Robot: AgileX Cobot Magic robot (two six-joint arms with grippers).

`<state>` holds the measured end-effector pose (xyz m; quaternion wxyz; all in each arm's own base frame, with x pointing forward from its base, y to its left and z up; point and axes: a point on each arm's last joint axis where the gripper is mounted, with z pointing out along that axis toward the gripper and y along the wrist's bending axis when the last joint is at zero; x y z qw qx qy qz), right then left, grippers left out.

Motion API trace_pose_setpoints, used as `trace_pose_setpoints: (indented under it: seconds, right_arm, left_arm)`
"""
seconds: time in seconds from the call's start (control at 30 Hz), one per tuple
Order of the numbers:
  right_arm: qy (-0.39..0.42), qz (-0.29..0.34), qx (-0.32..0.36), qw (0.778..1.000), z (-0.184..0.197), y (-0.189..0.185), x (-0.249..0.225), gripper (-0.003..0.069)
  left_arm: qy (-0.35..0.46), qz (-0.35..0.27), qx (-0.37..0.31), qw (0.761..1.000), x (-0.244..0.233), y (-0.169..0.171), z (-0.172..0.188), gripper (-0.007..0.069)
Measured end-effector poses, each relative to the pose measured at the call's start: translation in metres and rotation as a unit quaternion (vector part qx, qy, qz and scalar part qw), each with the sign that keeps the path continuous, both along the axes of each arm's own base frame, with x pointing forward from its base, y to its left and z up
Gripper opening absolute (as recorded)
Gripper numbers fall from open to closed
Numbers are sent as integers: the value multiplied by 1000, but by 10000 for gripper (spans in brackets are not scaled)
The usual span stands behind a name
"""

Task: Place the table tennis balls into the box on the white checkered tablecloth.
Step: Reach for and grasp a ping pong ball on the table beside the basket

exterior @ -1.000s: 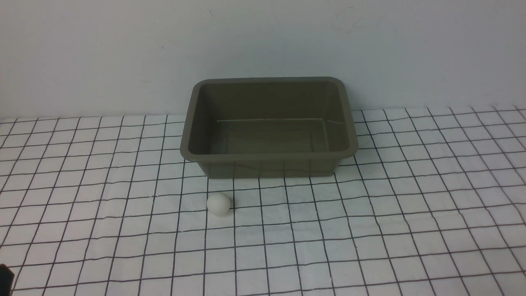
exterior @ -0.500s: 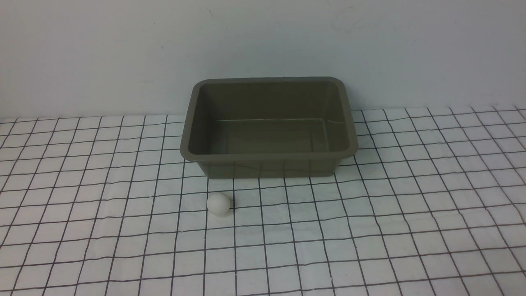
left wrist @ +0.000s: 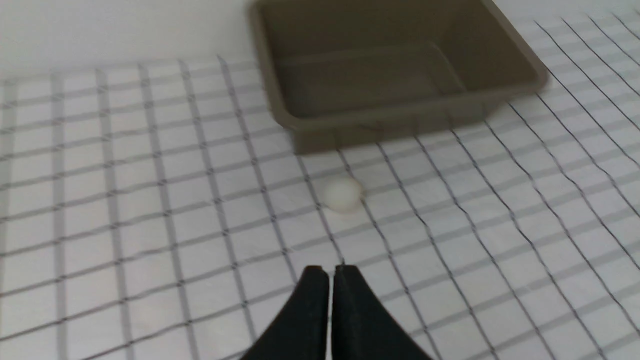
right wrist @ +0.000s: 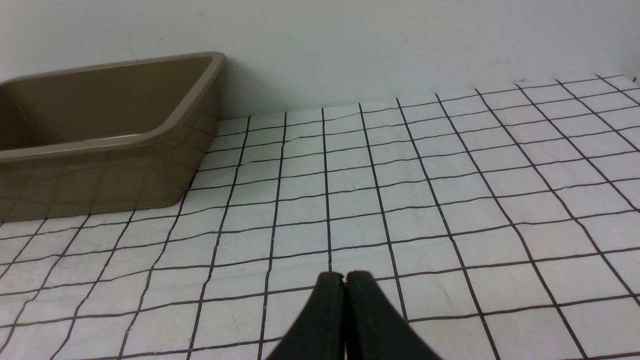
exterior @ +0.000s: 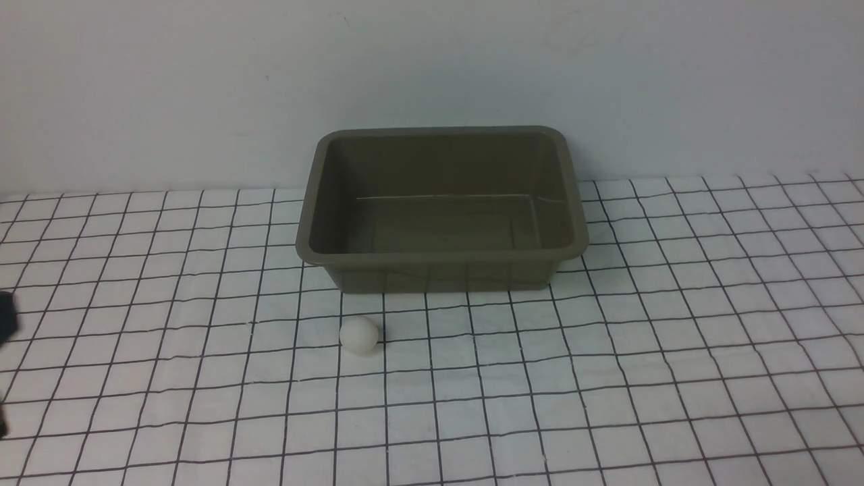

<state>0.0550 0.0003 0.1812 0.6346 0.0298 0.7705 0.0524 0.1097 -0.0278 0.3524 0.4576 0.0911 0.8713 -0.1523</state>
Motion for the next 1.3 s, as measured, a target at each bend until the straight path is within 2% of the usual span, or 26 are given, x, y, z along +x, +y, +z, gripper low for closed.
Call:
trace_pose_setpoints:
  seconds: [0.13,0.4,0.57,0.77,0.97,1.1,1.13,1.23,1.3]
  right_arm:
    - [0,0,0,1000,0,0,0,-14]
    - [0,0,0,1000,0,0,0,-14]
    - [0,0,0,1000,0,0,0,-14]
    - [0,0,0,1000,0,0,0,-14]
    - [0,0,0,1000,0,0,0,-14]
    - [0,0,0,1000,0,0,0,-14]
    - [0,0,0,1000,0,0,0,-14]
    - [0,0,0,1000,0,0,0,-14]
    - [0,0,0,1000,0,0,0,-14]
  left_arm:
    - [62,-73,-19,995,43,-6,-17,22]
    - [117,-109,-21,987,97,-6,-55,74]
    - [110,-160,25,981,125,-42,-84,83]
    - [78,-146,82,983,155,-83,-111,83]
    - [110,-143,102,978,180,-100,-131,109]
    - [111,-154,126,974,186,-101,-136,214]
    - [110,-156,130,973,187,-101,-136,270]
    - [106,-161,137,972,187,-100,-136,375]
    - [100,-163,143,971,189,-100,-138,480]
